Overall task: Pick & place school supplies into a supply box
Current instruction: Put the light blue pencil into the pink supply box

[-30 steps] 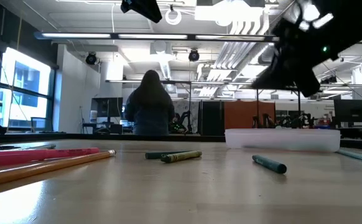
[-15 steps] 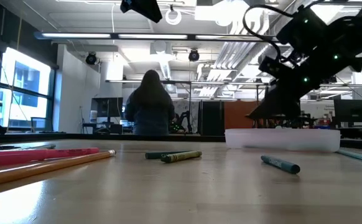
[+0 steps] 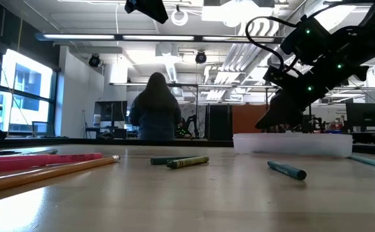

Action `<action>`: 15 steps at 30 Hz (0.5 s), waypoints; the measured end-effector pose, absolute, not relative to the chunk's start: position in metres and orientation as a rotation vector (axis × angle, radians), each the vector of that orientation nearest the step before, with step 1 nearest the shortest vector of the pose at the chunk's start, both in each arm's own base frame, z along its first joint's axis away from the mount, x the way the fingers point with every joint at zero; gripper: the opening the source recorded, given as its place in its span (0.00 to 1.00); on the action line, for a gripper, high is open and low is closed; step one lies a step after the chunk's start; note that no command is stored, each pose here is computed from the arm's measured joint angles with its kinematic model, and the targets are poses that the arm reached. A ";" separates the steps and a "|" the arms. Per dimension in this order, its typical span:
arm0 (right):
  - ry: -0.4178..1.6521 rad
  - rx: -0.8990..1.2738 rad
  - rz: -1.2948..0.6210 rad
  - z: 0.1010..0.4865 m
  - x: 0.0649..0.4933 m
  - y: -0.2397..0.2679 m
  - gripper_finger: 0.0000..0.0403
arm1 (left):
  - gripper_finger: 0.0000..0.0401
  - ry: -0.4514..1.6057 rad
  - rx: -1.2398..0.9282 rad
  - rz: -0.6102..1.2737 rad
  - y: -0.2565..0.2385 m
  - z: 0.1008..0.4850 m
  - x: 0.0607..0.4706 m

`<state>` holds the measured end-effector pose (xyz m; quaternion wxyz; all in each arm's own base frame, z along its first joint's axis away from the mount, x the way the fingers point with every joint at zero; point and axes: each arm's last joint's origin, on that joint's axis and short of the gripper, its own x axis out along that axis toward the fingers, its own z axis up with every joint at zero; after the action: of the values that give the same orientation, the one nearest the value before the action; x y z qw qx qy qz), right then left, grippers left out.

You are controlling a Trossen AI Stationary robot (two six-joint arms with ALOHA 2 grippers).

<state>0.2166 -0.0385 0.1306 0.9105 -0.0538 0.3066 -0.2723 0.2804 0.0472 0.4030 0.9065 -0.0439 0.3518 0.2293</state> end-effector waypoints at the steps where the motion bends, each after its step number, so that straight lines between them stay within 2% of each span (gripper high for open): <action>1: 0.632 -0.110 -0.564 0.131 0.217 -0.039 0.18 | 0.30 0.726 -0.091 0.474 0.047 0.403 0.280; 12: 0.553 -0.055 -0.571 0.136 0.220 -0.040 0.28 | 0.30 0.726 -0.091 0.473 0.047 0.403 0.280; 15: 0.517 -0.040 -0.503 0.139 0.223 -0.039 0.28 | 0.30 0.726 -0.091 0.472 0.047 0.403 0.280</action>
<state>0.2231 -0.0388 0.1388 0.9355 -0.0195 0.2528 -0.2459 0.2804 0.0471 0.4030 0.9066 -0.0442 0.3517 0.2288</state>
